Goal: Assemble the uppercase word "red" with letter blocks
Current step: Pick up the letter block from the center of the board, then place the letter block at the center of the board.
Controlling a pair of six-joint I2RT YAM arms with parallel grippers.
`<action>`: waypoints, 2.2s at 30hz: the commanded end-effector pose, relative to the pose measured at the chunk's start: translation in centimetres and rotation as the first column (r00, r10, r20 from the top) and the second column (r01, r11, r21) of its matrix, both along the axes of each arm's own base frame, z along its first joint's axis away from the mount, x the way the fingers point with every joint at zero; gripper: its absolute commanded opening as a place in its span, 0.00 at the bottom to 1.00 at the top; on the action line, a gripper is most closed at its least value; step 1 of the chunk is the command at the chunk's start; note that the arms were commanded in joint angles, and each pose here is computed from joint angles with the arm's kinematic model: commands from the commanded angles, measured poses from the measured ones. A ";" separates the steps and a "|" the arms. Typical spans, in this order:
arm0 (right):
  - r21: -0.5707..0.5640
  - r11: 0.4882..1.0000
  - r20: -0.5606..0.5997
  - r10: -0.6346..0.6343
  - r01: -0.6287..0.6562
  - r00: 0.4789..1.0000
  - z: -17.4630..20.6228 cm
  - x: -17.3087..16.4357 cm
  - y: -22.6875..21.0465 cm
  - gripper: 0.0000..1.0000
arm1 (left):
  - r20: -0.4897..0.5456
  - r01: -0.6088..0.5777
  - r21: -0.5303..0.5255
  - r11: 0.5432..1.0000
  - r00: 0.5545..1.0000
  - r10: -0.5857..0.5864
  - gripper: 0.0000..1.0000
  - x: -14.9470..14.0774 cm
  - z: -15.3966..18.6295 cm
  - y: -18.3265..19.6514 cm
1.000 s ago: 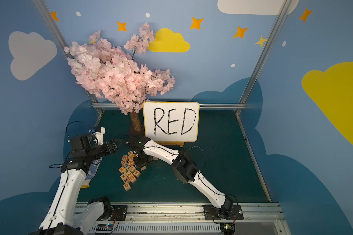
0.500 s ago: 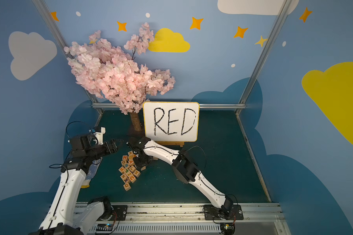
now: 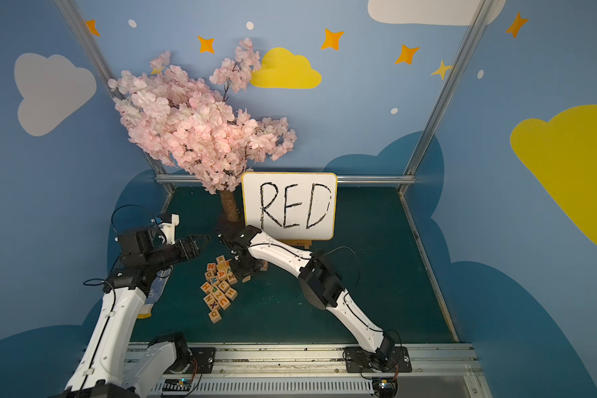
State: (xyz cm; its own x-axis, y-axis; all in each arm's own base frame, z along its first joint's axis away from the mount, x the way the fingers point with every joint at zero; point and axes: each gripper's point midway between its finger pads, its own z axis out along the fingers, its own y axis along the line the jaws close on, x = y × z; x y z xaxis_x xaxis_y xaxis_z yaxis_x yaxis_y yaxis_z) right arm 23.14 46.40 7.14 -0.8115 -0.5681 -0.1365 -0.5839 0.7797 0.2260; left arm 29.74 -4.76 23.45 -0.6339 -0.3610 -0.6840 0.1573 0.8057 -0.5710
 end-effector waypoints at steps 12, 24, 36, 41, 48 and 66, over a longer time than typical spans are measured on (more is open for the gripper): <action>-0.005 0.961 0.047 -0.278 0.278 0.960 2.8 3.2 -7.8 0.13 | 0.019 0.191 0.013 0.981 0.981 -0.192 0.76 -1.1 0.3 -4.5; -0.049 0.895 0.104 -0.437 0.443 0.894 1.3 4.1 -12.6 0.14 | 0.001 0.254 0.063 0.965 0.967 -0.255 0.75 -1.1 1.4 -6.6; -0.078 0.852 0.125 -0.507 0.518 0.853 -0.4 5.3 -14.5 0.14 | 0.017 0.293 0.092 0.952 0.955 -0.295 0.74 0.4 1.7 -7.9; -0.080 0.848 0.114 -0.515 0.524 0.850 -1.2 5.9 -14.1 0.14 | 0.009 0.307 0.080 0.948 0.951 -0.309 0.74 0.6 0.9 -8.3; -0.116 0.853 0.124 -0.496 0.509 0.860 -2.2 6.4 -13.9 0.15 | 0.011 0.327 0.061 0.943 0.944 -0.328 0.75 0.6 0.2 -8.7; -0.177 0.857 0.106 -0.472 0.483 0.875 -4.3 6.4 -13.8 0.24 | 0.011 0.316 0.042 0.948 0.948 -0.317 0.75 1.0 -0.2 -8.4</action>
